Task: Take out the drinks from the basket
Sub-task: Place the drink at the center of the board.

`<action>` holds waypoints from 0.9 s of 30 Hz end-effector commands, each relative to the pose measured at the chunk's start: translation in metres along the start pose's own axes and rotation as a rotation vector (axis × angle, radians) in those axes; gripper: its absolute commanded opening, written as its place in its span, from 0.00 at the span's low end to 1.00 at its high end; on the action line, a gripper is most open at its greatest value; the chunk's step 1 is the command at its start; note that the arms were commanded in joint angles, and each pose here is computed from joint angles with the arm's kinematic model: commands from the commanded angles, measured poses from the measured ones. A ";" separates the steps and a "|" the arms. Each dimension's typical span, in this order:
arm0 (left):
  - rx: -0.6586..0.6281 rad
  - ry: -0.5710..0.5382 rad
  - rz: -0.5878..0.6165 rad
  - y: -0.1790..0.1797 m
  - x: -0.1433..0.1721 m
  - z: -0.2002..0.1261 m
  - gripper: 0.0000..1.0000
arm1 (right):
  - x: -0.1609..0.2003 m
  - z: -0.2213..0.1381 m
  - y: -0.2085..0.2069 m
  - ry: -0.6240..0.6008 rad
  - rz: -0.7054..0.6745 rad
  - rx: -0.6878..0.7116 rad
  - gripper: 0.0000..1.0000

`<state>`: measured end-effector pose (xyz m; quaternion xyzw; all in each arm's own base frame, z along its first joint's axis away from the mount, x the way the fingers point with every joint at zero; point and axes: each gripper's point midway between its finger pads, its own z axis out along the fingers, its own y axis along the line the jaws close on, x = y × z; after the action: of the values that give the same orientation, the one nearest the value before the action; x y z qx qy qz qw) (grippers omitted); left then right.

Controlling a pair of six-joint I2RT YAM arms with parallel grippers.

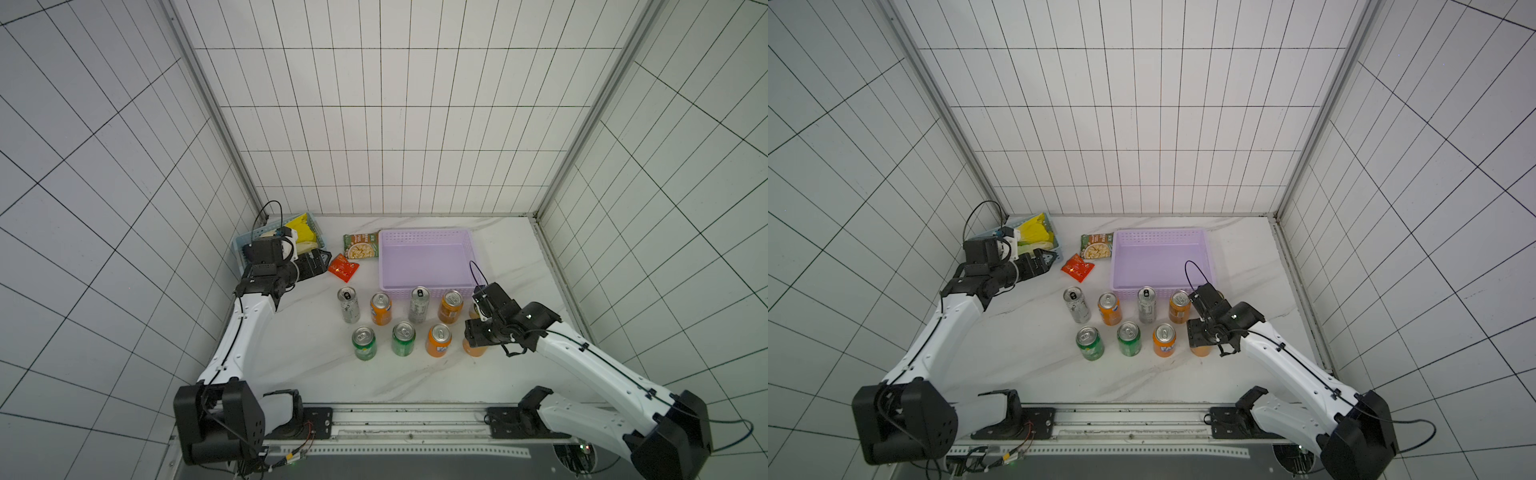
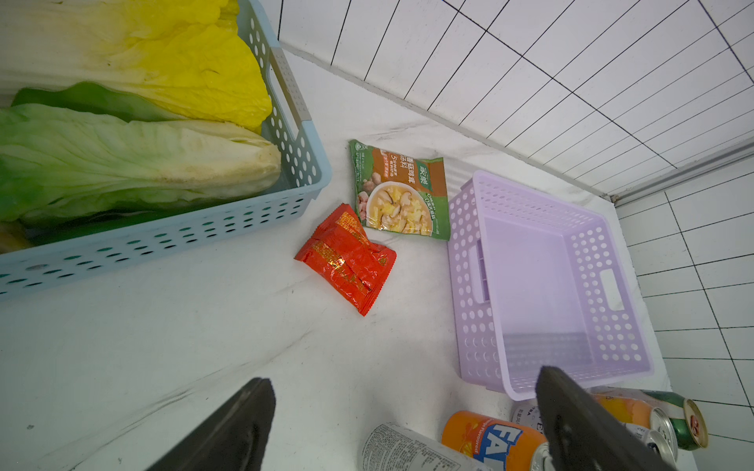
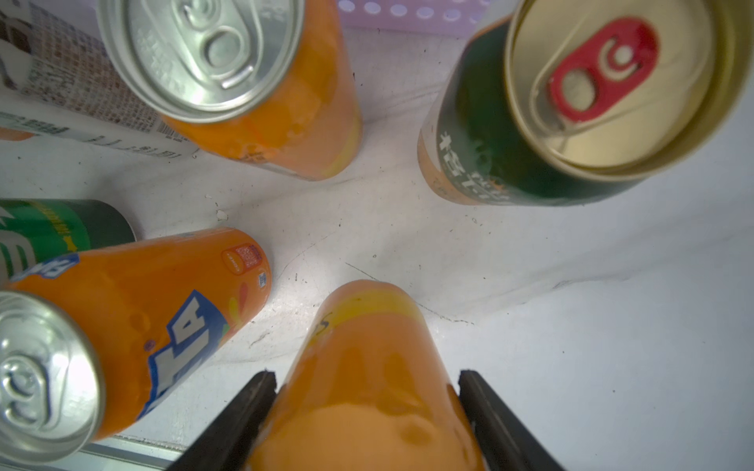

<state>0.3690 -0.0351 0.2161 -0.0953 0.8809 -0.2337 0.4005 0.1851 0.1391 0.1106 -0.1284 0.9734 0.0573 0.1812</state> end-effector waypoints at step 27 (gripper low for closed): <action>0.000 -0.022 0.012 -0.001 -0.009 -0.002 0.98 | 0.000 0.026 0.001 -0.041 0.038 0.010 0.72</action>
<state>0.3690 -0.0347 0.2160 -0.0957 0.8809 -0.2334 0.4005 0.1908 0.1416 0.0844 -0.1113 0.9742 0.0565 0.1878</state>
